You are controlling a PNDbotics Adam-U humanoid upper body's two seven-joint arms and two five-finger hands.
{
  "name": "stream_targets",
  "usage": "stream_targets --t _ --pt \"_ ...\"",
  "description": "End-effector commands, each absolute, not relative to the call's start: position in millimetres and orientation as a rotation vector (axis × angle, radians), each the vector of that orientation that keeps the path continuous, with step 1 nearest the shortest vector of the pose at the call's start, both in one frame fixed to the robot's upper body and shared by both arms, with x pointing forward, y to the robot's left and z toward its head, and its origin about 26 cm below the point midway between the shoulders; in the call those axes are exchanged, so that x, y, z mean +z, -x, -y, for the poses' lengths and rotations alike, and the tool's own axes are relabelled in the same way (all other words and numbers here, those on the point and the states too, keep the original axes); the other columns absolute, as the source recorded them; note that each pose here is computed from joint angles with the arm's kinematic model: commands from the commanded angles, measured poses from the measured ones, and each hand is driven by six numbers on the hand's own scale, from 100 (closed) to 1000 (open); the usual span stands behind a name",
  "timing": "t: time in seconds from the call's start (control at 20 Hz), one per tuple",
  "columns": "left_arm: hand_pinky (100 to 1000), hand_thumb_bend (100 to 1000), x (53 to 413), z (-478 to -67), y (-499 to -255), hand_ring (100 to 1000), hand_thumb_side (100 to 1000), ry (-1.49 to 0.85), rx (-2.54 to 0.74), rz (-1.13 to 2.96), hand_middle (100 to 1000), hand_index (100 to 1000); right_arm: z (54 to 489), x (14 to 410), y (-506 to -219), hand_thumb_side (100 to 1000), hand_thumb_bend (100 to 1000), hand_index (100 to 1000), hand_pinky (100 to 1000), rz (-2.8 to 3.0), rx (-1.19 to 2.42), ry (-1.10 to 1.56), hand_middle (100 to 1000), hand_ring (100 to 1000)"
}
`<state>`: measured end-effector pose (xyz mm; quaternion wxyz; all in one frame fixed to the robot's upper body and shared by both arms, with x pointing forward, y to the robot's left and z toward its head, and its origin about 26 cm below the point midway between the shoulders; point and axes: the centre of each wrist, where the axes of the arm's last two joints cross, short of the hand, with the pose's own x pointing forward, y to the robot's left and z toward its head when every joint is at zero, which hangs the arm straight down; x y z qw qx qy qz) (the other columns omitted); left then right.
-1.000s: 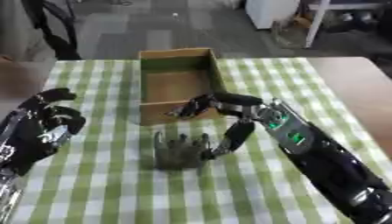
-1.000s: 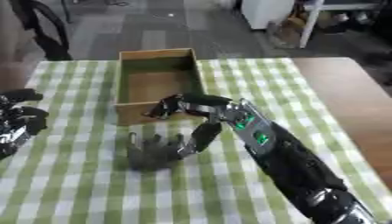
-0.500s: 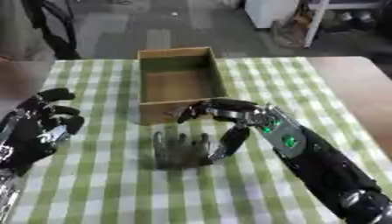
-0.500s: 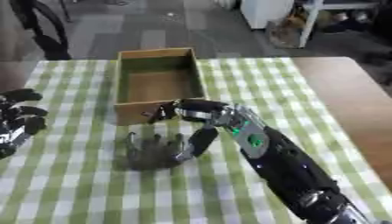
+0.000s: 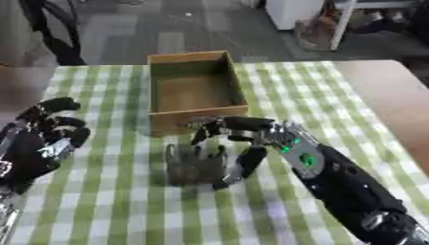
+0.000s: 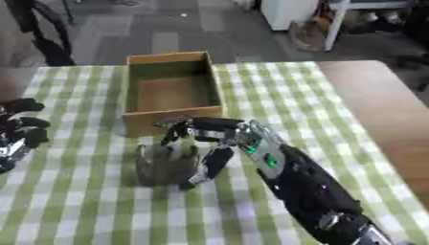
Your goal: Pick up objects on the table and place them in the box.
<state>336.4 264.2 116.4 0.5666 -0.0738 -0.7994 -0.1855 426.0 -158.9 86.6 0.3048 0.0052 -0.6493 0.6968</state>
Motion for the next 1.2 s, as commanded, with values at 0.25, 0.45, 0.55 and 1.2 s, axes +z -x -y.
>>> stream_targets --t 0.25,0.45,0.55,1.2 --pt "559 546 124.5 -261.3 -338.3 663 254 0.186 -0.449 1.902 739 808 156.4 80.5 -431.3 441 574 878 855 1.717 1.839 0.051 813 845" --pt "560 544 123.9 -260.1 -338.4 664 256 0.191 -0.449 1.9 739 808 152.4 75.9 -432.9 440 565 878 853 1.717 1.835 0.066 812 842" --pt "559 542 123.6 -259.7 -338.4 664 257 0.194 -0.45 1.899 739 808 150.7 74.0 -433.6 438 561 877 849 1.717 1.834 0.074 812 840" --pt "560 529 122.8 -258.0 -338.4 667 266 0.202 -0.453 1.895 741 809 146.5 69.5 -435.0 230 434 809 624 1.716 1.849 0.121 697 656"
